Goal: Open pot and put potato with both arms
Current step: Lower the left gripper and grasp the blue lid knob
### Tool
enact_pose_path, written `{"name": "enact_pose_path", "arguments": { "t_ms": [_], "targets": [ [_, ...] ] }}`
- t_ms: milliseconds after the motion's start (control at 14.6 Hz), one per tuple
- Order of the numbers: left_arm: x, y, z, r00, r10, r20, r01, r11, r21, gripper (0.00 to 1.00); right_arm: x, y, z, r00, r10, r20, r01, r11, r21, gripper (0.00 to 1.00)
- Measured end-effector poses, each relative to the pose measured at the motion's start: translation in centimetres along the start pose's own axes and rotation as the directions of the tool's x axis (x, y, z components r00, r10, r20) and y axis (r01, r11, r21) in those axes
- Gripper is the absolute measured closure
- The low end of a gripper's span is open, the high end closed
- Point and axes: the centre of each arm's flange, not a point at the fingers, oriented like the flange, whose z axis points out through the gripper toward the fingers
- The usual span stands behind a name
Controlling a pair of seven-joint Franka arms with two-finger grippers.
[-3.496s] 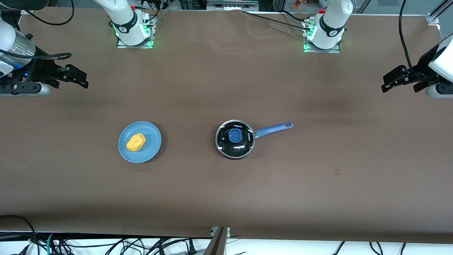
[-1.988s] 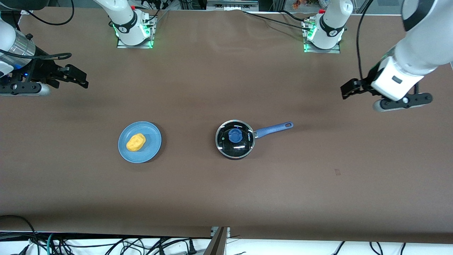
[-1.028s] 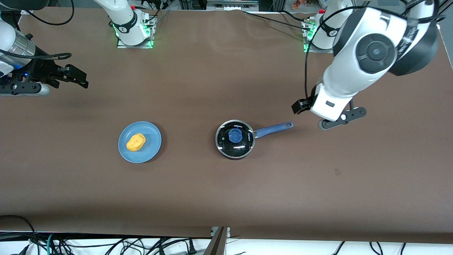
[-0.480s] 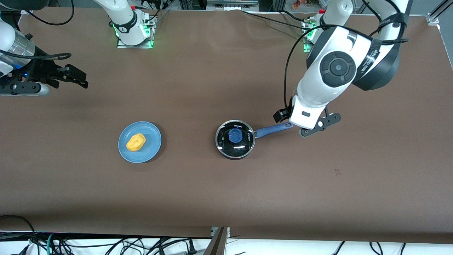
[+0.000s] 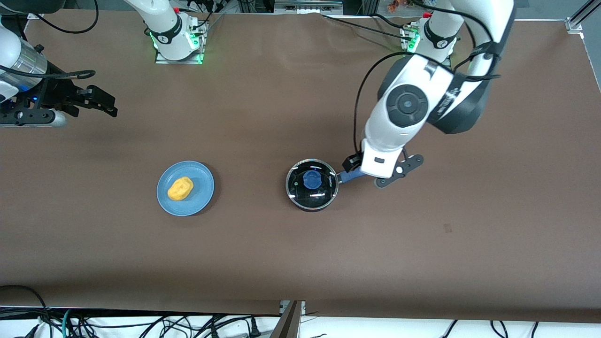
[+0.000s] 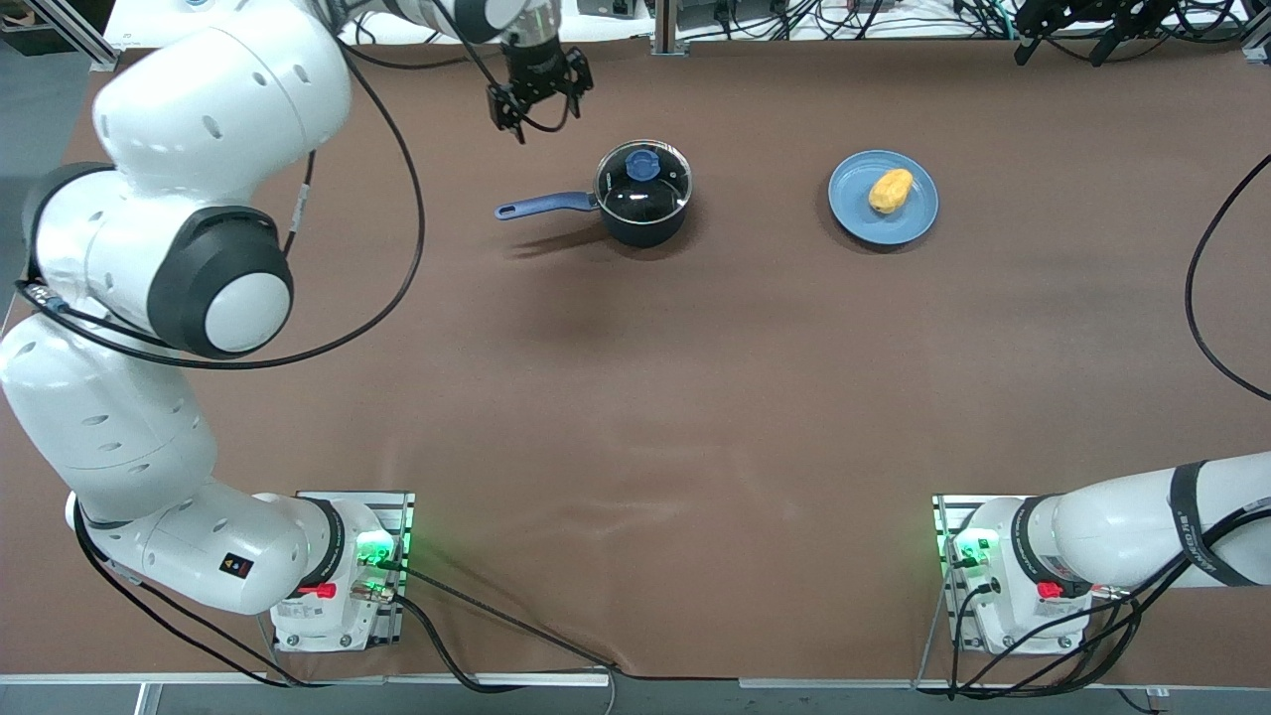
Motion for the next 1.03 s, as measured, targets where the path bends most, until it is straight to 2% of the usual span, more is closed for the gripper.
{"name": "enact_pose_path", "arguments": {
  "t_ms": [343,685,823,1028],
  "targets": [
    [-2.5,2.4,2.6,0.999,-0.049,-0.002,0.049,0.999,-0.008,0.00,1.3,0.5,0.9,1.000,0.011,-0.012,-0.011,1.000,0.000,0.00],
    [-4.3,4.7,4.8,0.993,-0.118,-0.012,0.117,0.991,-0.065,0.00,4.0,1.7,5.3,0.998,0.038,0.059,-0.037,0.999,-0.010,0.00],
    [-4.8,5.5,5.8,0.989,-0.148,-0.014,0.146,0.985,-0.092,0.00,4.4,1.4,6.0,0.997,0.032,0.071,-0.031,0.999,-0.012,0.00],
    [-5.7,6.5,7.9,0.984,-0.169,-0.047,0.165,0.982,-0.094,0.00,4.6,1.1,6.5,0.996,0.028,0.081,-0.027,1.000,-0.013,0.00]
  ]
}}
